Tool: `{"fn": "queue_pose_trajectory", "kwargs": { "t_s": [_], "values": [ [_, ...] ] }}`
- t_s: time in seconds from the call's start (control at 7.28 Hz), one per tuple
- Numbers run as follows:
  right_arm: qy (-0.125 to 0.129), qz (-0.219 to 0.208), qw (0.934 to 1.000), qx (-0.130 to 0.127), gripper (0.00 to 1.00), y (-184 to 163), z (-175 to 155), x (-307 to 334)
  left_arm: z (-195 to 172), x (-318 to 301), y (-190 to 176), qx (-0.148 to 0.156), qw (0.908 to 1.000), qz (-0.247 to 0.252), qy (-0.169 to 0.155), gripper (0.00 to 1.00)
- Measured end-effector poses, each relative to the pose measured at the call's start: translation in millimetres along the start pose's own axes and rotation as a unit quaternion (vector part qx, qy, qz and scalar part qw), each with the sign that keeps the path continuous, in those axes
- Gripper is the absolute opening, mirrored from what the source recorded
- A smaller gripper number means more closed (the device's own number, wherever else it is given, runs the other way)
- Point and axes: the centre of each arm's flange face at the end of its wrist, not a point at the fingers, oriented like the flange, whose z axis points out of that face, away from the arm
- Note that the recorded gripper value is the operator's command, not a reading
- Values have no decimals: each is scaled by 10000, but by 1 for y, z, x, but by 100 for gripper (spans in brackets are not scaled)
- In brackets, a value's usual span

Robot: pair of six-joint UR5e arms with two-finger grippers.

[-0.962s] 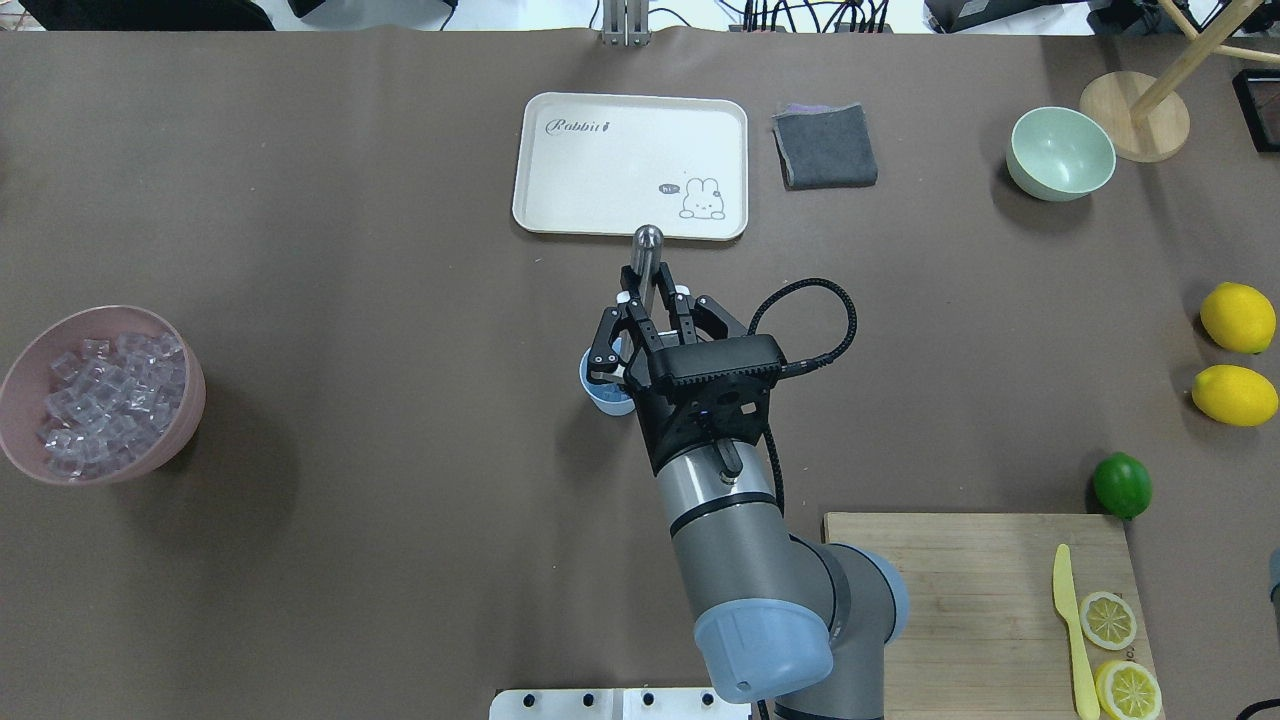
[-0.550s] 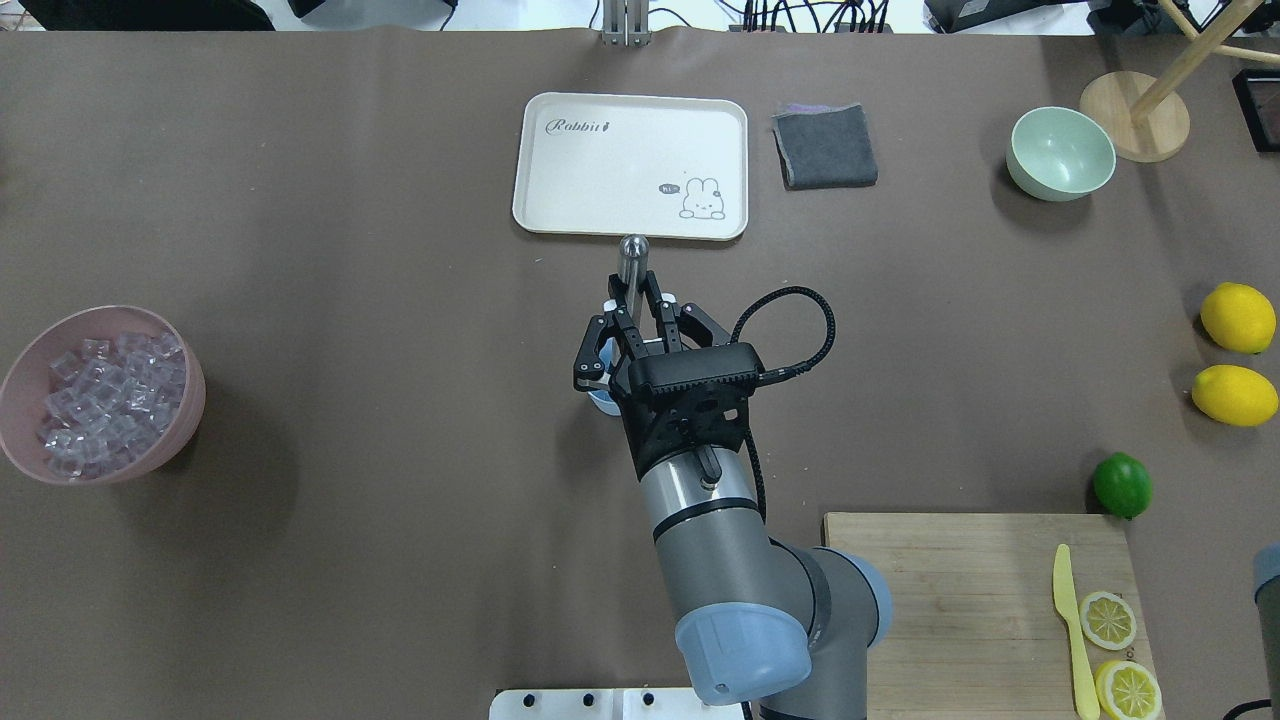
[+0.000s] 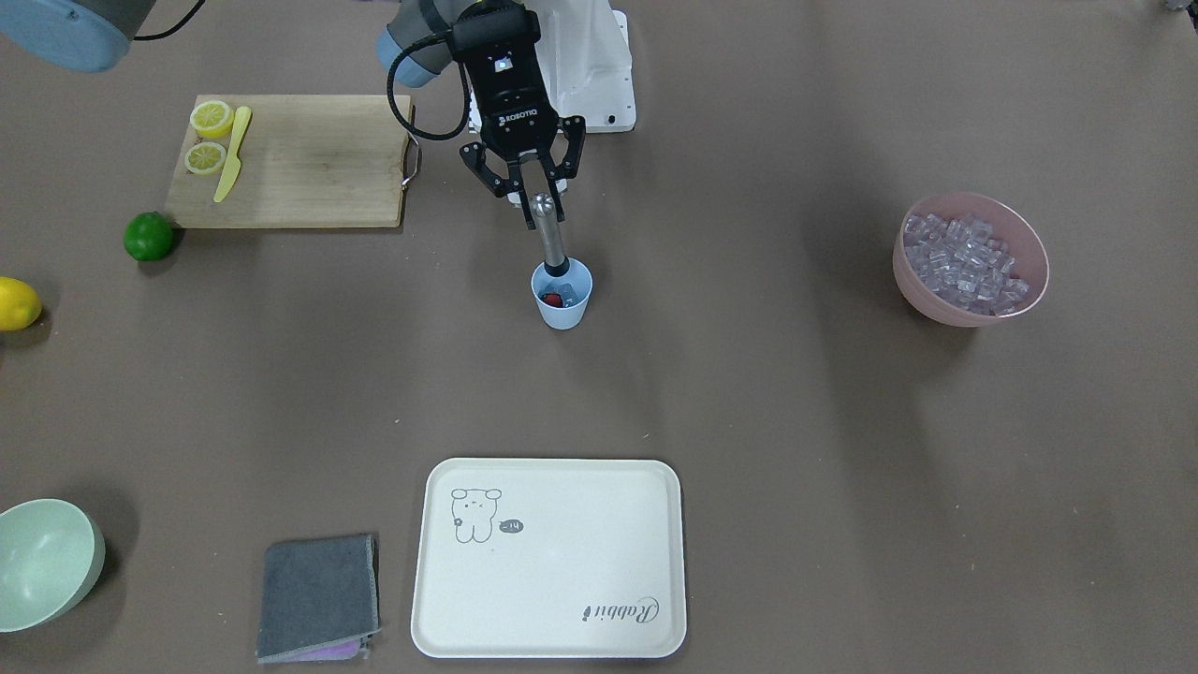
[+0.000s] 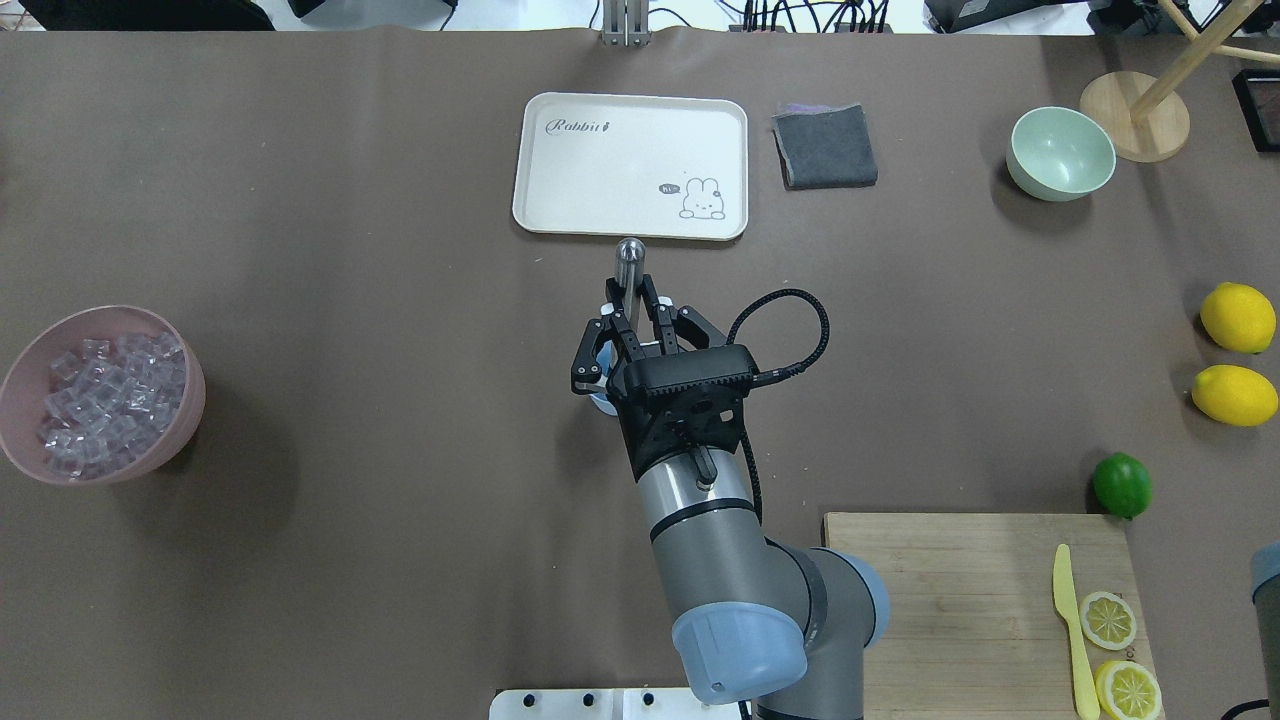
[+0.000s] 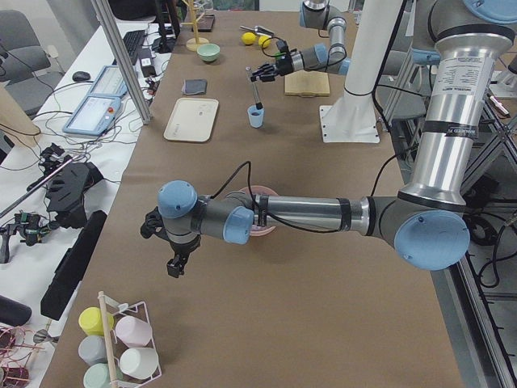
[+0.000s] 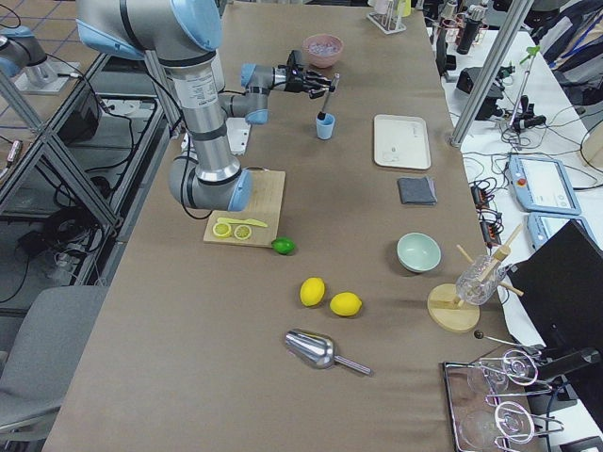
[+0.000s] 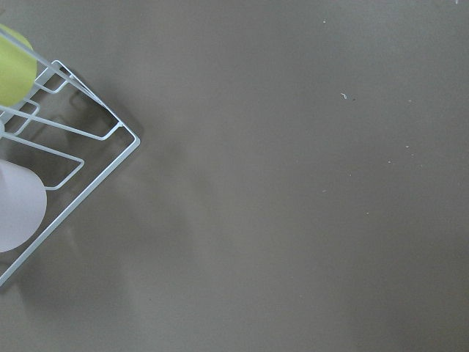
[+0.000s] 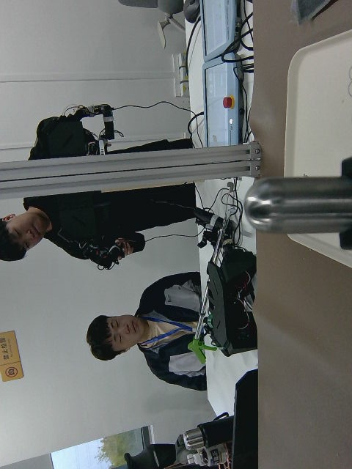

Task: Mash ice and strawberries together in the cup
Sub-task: 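Lower the pestle tip into the light-blue cup with the right gripper, then press the pestle down and up inside the cup with the right gripper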

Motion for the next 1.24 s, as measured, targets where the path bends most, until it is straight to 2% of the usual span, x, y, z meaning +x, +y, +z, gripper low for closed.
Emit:
{"fn": "queue_pose_trajectory", "kwargs": {
  "t_s": [0.55, 1.24],
  "values": [
    [-14, -82, 9999, -59, 0, 2, 11, -3, 3, -2, 3, -26, 10000, -26, 5, 97],
    [53, -260, 9995, -141, 0, 22, 22, -4, 5, -4, 6, -46, 10000, -45, 8, 97]
  ]
}}
